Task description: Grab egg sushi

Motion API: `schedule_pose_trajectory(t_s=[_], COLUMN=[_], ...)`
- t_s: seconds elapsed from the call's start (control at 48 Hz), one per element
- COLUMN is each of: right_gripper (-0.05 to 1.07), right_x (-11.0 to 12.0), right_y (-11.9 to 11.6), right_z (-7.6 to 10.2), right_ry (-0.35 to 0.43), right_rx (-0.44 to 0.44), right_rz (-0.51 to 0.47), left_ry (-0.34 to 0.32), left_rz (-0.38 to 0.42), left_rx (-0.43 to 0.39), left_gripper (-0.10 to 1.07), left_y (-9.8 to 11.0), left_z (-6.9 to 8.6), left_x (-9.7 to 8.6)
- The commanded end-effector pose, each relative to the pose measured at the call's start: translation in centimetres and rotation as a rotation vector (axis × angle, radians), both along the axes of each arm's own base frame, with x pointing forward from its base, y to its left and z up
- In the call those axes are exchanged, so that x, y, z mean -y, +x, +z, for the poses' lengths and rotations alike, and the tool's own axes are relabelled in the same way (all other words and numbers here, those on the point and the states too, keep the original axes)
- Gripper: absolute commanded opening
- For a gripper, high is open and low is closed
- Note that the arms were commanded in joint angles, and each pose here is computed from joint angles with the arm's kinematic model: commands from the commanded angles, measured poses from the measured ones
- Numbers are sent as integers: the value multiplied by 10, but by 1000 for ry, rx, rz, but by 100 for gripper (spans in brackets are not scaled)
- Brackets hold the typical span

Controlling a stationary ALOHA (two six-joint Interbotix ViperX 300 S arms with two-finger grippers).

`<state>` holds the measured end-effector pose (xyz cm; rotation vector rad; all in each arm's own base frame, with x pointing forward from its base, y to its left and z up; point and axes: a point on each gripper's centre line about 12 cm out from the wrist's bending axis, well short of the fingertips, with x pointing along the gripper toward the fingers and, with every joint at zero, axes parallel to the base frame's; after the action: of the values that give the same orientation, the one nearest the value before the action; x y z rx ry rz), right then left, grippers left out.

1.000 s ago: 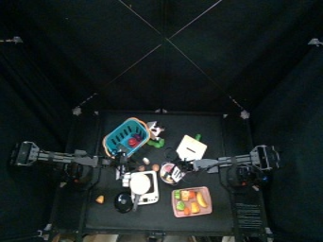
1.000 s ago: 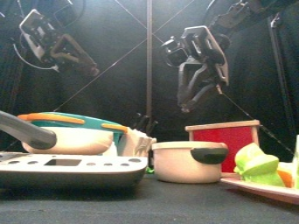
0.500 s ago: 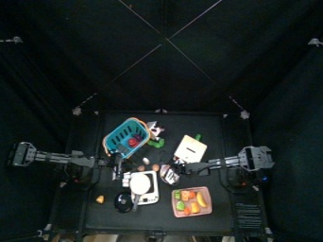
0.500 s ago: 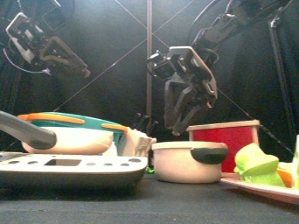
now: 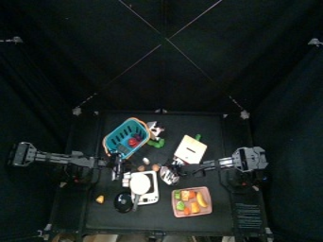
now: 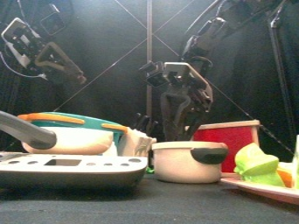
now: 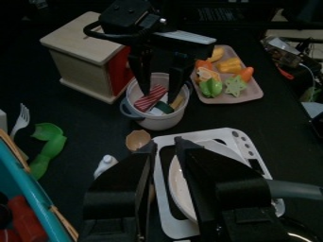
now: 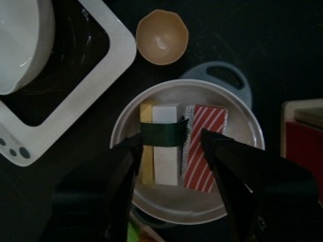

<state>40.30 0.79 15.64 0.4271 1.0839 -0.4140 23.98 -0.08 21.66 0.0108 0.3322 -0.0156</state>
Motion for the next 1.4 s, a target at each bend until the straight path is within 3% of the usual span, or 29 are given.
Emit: schedule_pose_trajectory(t_s=[0.0,0.312,0.854,1.167,1.375], right_gripper=[87,86,85,69,63], right_x=[-7,-15,-10,-9,-6], right_y=[9,13,14,14,16], right_z=[14,3,-14,-17,-7], right_ry=[-13,-51,-75,-82,-91], right_rx=[23,-75,-124,-133,-107], right_rz=[20,43,48,49,48], left_ry=[-4,-4,-4,-4,-4], left_rz=[0,0,5,5,5], left_rx=[20,18,11,9,8], left_gripper=[67,67,67,67,67], left_y=[2,2,0,0,0], left_z=[5,4,1,1,1], left_x=[0,0,-1,-1,-1])
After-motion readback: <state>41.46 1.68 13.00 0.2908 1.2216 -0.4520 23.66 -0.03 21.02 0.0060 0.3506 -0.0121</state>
